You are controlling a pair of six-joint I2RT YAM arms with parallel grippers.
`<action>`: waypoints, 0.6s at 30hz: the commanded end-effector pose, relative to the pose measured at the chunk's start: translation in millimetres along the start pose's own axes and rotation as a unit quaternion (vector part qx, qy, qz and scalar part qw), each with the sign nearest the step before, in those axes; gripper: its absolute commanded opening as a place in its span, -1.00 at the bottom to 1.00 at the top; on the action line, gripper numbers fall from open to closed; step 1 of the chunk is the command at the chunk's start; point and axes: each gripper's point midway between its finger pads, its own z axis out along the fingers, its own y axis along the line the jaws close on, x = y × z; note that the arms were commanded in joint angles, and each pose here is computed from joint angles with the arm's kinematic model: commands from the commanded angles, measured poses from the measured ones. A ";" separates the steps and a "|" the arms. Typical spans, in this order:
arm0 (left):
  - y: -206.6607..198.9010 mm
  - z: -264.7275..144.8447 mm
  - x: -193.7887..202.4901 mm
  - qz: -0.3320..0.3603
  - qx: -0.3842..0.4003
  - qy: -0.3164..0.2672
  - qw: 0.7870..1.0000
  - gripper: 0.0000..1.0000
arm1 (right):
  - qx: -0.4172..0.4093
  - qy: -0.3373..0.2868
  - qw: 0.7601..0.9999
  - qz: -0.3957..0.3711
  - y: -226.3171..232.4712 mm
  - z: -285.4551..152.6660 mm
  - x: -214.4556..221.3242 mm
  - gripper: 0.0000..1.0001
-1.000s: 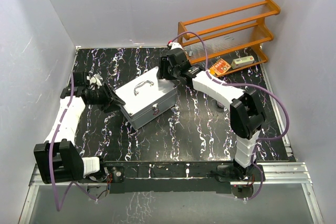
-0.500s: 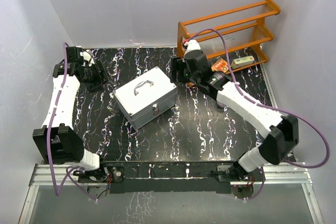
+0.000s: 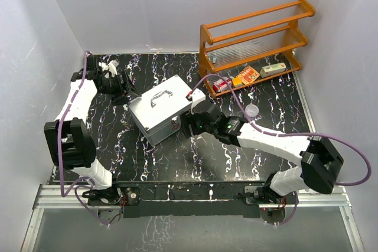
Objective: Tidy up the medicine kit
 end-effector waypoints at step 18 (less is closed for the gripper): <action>-31.7 -8.1 87.8 -0.028 0.108 0.064 0.992 0.02 | 0.008 -0.114 0.992 -0.047 7.2 17.3 -27.8 0.11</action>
